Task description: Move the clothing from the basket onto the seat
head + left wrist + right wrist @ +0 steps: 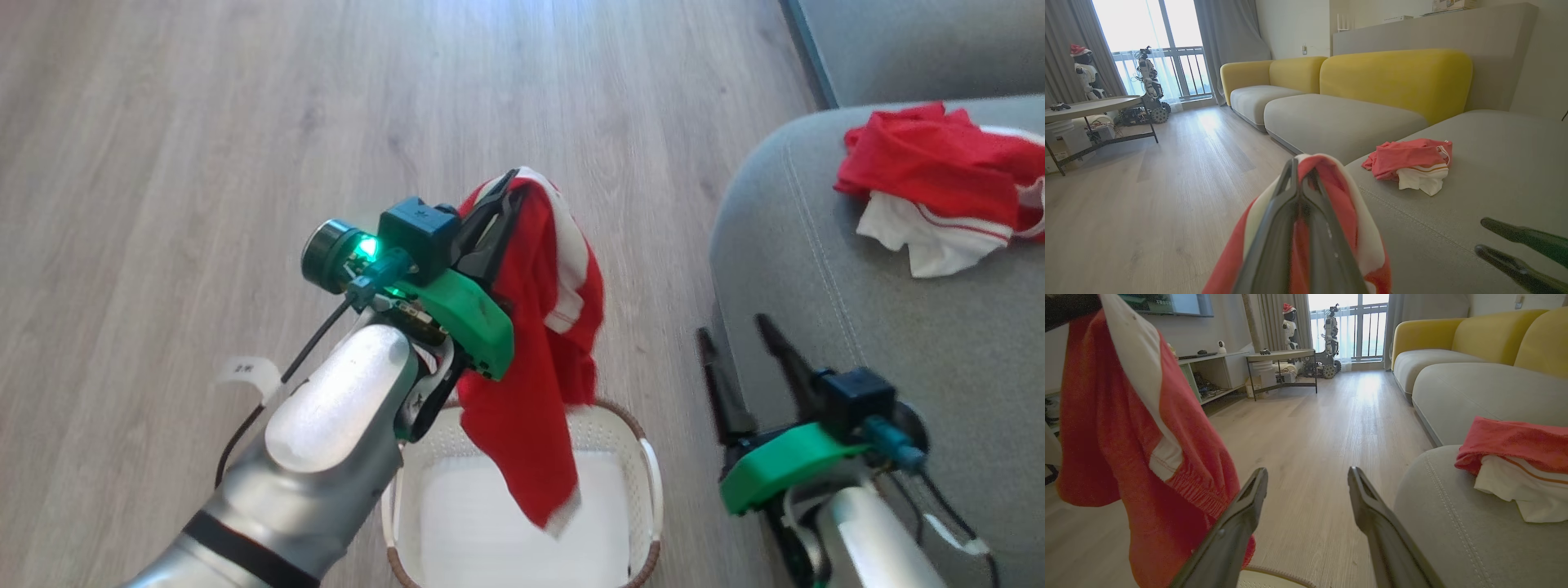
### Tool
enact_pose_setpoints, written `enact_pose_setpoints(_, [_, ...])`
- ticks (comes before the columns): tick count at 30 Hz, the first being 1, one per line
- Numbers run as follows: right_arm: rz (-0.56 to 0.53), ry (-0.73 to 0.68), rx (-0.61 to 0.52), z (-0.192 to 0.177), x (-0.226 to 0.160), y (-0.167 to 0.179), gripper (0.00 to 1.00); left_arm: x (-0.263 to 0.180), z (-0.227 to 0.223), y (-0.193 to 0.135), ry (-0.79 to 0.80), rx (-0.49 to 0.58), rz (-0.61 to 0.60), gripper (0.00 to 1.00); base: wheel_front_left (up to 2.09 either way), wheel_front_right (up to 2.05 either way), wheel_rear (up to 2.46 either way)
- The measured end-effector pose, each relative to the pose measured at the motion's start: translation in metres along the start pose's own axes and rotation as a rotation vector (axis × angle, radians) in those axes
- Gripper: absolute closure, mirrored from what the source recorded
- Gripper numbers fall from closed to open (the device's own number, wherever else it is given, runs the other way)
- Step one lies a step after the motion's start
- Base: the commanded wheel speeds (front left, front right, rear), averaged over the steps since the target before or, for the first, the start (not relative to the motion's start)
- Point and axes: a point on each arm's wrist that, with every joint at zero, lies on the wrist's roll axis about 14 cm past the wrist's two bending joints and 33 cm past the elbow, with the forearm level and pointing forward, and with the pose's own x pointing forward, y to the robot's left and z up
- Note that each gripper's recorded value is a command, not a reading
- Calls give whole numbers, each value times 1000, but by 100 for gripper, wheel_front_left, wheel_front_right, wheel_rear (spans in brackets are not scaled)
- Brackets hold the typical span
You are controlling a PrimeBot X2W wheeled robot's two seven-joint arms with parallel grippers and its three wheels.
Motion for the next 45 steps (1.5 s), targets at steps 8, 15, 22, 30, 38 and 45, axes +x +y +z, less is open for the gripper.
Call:
enact_pose_setpoints(8, [180,18,31,-4,0,62,0,-10,26,-12,-41,29,-28,100,0,0,0])
enact_pose_setpoints(15, [285,17,-48,0,13,90,0,-12,45,-33,-83,39,-82,100,0,0,0])
enact_pose_setpoints(22, [322,-4,-146,14,37,95,0,-10,59,-38,-111,43,-98,100,0,0,0])
enact_pose_setpoints(30, [380,57,-179,-2,45,108,100,-10,56,-36,-107,36,-94,100,0,0,0])
enact_pose_setpoints(38, [382,56,-179,0,53,108,100,-9,47,-30,-95,-7,-69,100,0,0,0])
enact_pose_setpoints(45, [321,28,-204,13,62,85,100,-12,20,-15,-41,-45,-14,30,0,0,0])
